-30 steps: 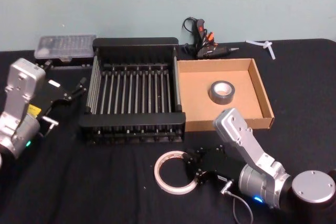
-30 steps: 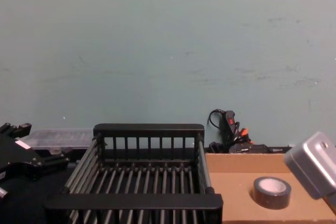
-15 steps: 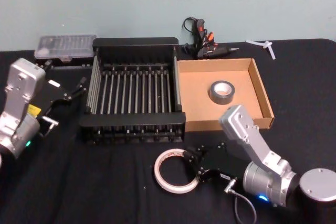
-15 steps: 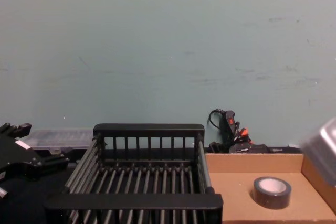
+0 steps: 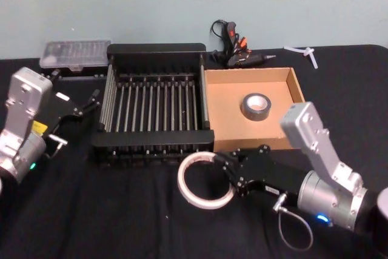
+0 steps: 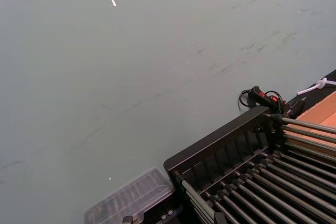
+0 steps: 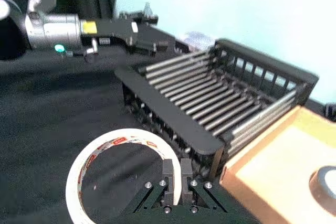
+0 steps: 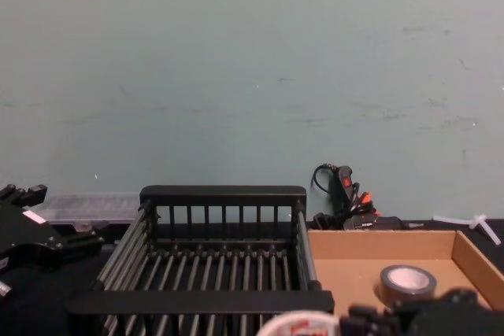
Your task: Pick up the white tape and place it into the black box , Pick up the silver tape and place it into the brown box.
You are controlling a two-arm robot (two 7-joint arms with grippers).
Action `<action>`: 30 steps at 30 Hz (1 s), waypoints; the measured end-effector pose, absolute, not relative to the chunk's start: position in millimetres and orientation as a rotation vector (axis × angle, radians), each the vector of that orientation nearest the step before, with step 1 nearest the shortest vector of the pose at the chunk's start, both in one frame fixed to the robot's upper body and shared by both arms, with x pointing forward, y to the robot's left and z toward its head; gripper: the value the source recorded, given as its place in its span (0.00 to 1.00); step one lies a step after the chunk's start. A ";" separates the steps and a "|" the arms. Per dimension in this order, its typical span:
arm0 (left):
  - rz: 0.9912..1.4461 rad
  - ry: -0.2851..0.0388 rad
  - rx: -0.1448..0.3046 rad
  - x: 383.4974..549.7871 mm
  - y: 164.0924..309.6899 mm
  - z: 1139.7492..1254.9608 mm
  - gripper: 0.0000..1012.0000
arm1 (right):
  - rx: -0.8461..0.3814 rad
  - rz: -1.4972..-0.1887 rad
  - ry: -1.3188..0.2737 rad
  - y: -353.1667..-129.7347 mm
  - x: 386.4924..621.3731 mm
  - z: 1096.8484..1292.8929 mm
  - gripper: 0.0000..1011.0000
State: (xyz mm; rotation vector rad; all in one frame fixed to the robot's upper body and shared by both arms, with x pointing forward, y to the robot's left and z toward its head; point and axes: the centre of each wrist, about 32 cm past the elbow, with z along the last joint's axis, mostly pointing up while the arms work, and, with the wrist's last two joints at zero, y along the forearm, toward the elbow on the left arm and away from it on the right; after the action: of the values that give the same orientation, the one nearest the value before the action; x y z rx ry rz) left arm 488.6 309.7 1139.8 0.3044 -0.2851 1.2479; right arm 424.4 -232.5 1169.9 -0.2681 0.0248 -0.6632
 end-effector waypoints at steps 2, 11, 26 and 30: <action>1.248 -0.285 0.305 488.6 309.7 1139.8 0.99 | -0.256 -0.662 0.018 -233.0 424.4 1172.9 0.09; 1.248 -0.285 0.304 488.6 309.7 1139.8 0.99 | -0.200 -0.669 -0.032 -229.0 432.6 1189.1 0.09; 1.248 -0.285 0.304 488.6 309.7 1139.8 0.99 | -0.153 -0.741 -0.055 -204.4 463.8 1203.6 0.09; 1.248 -0.285 0.305 488.6 309.7 1139.8 0.99 | -0.156 -0.776 -0.051 -196.1 475.2 1205.7 0.09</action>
State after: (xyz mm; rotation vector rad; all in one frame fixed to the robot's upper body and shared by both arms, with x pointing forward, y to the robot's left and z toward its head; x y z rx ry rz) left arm 488.6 309.7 1139.8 0.3046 -0.2850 1.2479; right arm 475.2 -196.1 1205.7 -0.1557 -0.0506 -0.7761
